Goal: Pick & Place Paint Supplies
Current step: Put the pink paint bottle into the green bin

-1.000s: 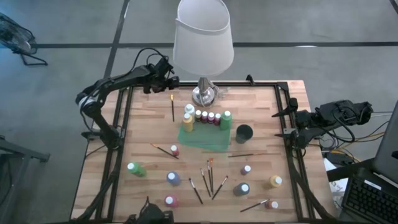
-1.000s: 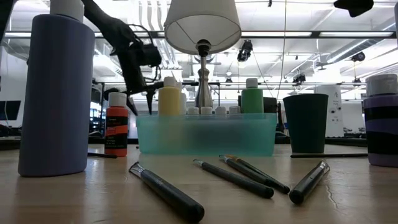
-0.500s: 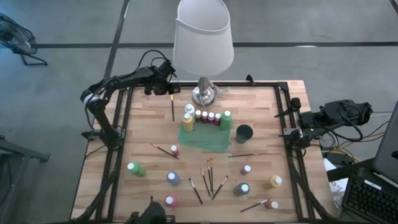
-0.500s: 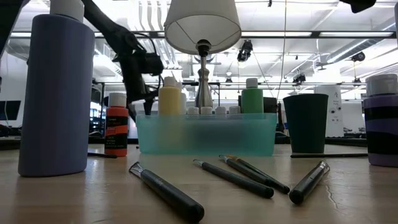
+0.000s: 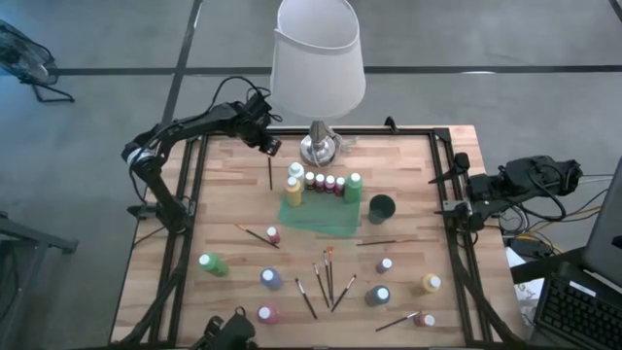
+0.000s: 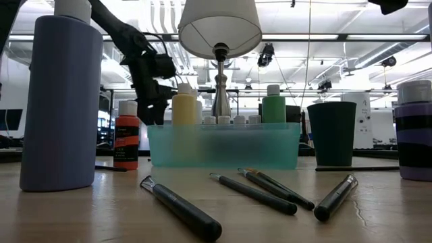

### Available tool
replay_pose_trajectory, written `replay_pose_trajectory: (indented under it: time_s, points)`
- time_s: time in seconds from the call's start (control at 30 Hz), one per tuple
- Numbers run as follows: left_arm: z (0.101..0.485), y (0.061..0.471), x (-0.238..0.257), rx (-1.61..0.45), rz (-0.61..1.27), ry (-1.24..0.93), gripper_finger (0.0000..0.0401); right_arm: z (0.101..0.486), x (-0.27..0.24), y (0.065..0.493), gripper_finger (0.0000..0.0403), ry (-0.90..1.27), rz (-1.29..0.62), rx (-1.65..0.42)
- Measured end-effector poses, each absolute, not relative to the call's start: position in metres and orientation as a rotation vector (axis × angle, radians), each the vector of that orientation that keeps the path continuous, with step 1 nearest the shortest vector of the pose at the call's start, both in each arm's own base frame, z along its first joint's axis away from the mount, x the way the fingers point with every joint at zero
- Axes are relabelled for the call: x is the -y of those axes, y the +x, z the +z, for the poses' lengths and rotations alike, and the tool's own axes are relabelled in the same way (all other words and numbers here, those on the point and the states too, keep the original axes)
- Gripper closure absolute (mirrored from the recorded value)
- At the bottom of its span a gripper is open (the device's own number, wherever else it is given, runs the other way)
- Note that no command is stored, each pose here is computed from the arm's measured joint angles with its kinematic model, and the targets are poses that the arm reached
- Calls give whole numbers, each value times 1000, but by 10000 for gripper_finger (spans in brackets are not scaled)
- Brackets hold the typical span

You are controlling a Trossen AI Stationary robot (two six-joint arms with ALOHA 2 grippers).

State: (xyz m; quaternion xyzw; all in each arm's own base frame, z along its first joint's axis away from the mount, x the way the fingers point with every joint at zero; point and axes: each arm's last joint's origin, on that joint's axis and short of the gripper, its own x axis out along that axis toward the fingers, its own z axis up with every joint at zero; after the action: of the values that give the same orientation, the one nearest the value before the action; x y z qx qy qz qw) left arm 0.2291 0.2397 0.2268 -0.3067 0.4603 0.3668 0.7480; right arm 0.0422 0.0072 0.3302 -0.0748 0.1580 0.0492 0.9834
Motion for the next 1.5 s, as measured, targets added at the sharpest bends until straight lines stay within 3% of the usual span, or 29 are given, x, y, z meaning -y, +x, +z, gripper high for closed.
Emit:
replay_pose_trajectory:
  time_s: [0.2, 0.4, 0.83, 1.5]
  points:
    - [228, 218, -254, -936, 829, -744, 250, 330, -7, 42, 39, -150, 98, -318]
    - [229, 208, -265, -892, 657, -725, 250, 330, -7, 42, 39, -148, 97, -318]
    - [189, 211, -281, -934, 829, -965, 250, 330, -7, 42, 39, -148, 97, -318]
    - [210, 231, -246, -1018, 700, -779, 250, 330, -7, 42, 39, -148, 98, -318]
